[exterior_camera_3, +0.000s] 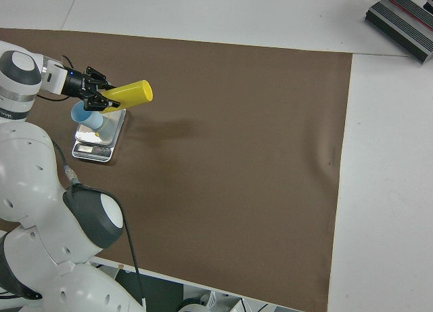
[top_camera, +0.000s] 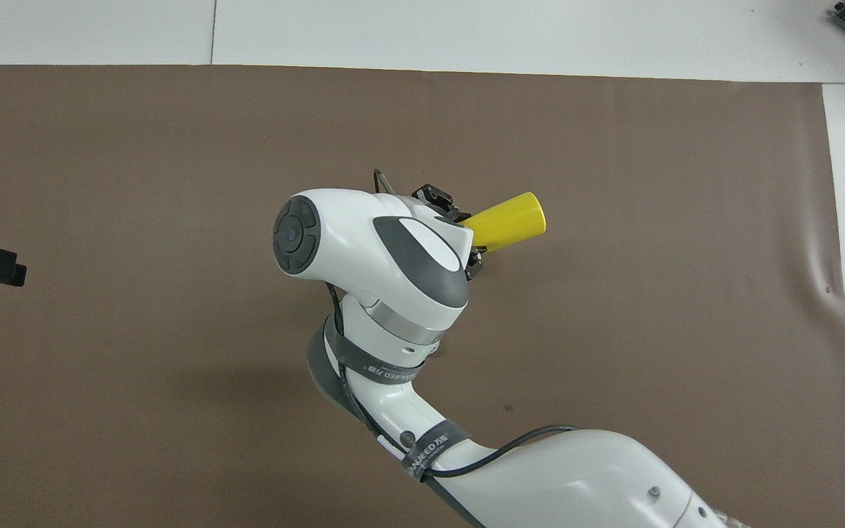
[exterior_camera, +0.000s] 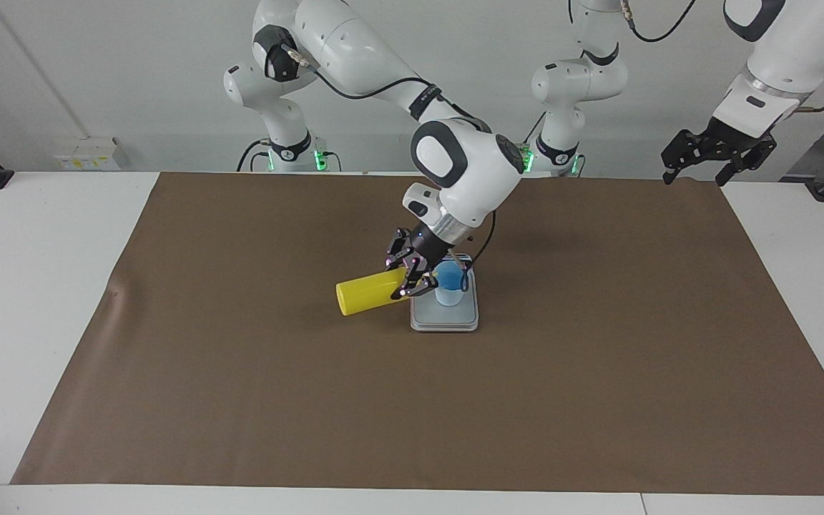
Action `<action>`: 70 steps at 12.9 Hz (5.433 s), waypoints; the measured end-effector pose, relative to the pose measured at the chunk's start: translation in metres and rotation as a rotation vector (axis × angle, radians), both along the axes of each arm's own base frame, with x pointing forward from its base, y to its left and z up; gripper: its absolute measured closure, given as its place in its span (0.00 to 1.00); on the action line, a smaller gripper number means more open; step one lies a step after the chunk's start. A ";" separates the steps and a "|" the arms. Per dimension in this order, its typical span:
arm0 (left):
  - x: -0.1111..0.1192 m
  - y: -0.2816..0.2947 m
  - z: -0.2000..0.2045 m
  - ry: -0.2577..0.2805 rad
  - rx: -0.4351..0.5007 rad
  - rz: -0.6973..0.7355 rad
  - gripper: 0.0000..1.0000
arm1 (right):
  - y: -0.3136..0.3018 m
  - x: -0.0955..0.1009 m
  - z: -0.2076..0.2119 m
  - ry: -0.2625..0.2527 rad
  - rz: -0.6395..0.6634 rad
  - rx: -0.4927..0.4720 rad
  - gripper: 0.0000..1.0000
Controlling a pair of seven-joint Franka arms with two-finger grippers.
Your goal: Pour seasoning into cup on scale with both arms
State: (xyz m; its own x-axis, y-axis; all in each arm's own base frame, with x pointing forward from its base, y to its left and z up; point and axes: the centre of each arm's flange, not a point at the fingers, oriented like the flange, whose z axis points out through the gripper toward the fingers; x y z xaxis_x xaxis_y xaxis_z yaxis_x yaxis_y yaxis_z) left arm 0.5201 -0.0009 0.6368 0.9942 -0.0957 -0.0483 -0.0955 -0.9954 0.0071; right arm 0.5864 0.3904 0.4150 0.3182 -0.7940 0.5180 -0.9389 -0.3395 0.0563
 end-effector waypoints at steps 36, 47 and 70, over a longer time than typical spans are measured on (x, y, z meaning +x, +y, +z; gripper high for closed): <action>-0.002 -0.020 -0.003 0.017 0.002 -0.039 0.00 | -0.454 -0.050 -0.086 0.160 -0.361 1.518 0.44; 0.012 -0.023 -0.001 0.007 -0.003 -0.045 0.00 | -0.486 -0.062 -0.033 0.155 -0.223 1.252 0.00; 0.014 -0.034 -0.001 -0.008 -0.024 -0.005 0.00 | -0.317 -0.050 0.183 0.390 0.959 0.368 0.00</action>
